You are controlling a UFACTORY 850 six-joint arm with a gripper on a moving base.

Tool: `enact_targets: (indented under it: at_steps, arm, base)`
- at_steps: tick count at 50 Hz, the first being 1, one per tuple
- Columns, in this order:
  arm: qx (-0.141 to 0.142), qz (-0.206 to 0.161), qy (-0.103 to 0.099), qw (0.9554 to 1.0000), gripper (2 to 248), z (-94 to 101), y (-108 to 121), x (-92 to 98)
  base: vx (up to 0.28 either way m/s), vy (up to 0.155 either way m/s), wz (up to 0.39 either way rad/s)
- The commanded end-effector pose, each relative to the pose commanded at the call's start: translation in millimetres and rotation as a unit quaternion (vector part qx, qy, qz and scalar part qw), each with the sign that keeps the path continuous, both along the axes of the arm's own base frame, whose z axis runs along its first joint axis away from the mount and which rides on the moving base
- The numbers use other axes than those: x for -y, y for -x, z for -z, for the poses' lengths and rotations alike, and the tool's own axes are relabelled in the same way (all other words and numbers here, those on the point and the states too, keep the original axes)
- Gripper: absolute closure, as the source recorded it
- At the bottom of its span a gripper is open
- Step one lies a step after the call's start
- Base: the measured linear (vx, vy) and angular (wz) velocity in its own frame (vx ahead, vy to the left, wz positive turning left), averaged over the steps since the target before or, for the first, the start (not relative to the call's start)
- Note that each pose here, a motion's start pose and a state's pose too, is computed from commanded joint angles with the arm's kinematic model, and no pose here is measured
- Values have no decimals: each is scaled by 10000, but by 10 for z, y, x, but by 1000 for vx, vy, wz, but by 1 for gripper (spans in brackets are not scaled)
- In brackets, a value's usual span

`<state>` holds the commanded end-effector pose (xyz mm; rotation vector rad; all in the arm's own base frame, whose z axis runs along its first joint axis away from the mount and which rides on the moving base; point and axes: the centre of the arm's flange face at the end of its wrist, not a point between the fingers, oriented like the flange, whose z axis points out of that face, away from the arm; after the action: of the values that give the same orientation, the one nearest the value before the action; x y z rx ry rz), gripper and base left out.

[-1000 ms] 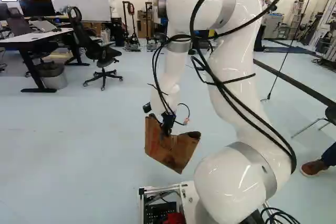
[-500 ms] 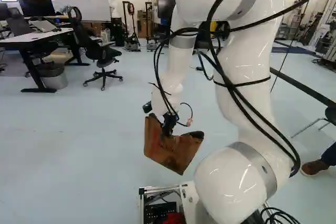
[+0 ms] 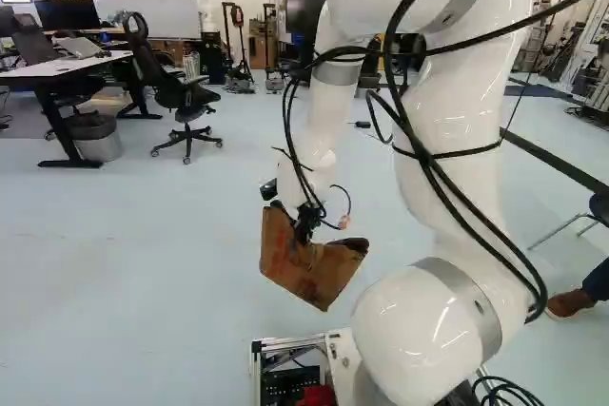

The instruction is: Pick up the grocery bag from the ground

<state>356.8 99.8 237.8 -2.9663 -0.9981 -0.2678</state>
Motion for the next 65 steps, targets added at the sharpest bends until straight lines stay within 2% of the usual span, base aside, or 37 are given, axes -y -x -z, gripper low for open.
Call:
enact_targets:
  at_steps: [21, 29, 37, 48, 55, 65]
  arm:
    - [548, 365, -364, 9972, 229, -190, 54, 109]
    - [833, 548, -535, 9936, 229, -284, 86, 167]
    - [1163, 753, -719, 9877, 229, -389, 126, 234]
    - [1692, 1067, -982, 9749, 229, -547, 199, 343]
    - [2085, 1291, -1155, 9626, 229, -659, 259, 425]
    - [2644, 1594, -1367, 9413, 229, -808, 356, 543]
  base:
    - [0, 0, 0]
    - [0, 0, 0]
    - [0, 0, 0]
    - [0, 0, 0]
    - [0, 0, 0]
    - [0, 0, 0]
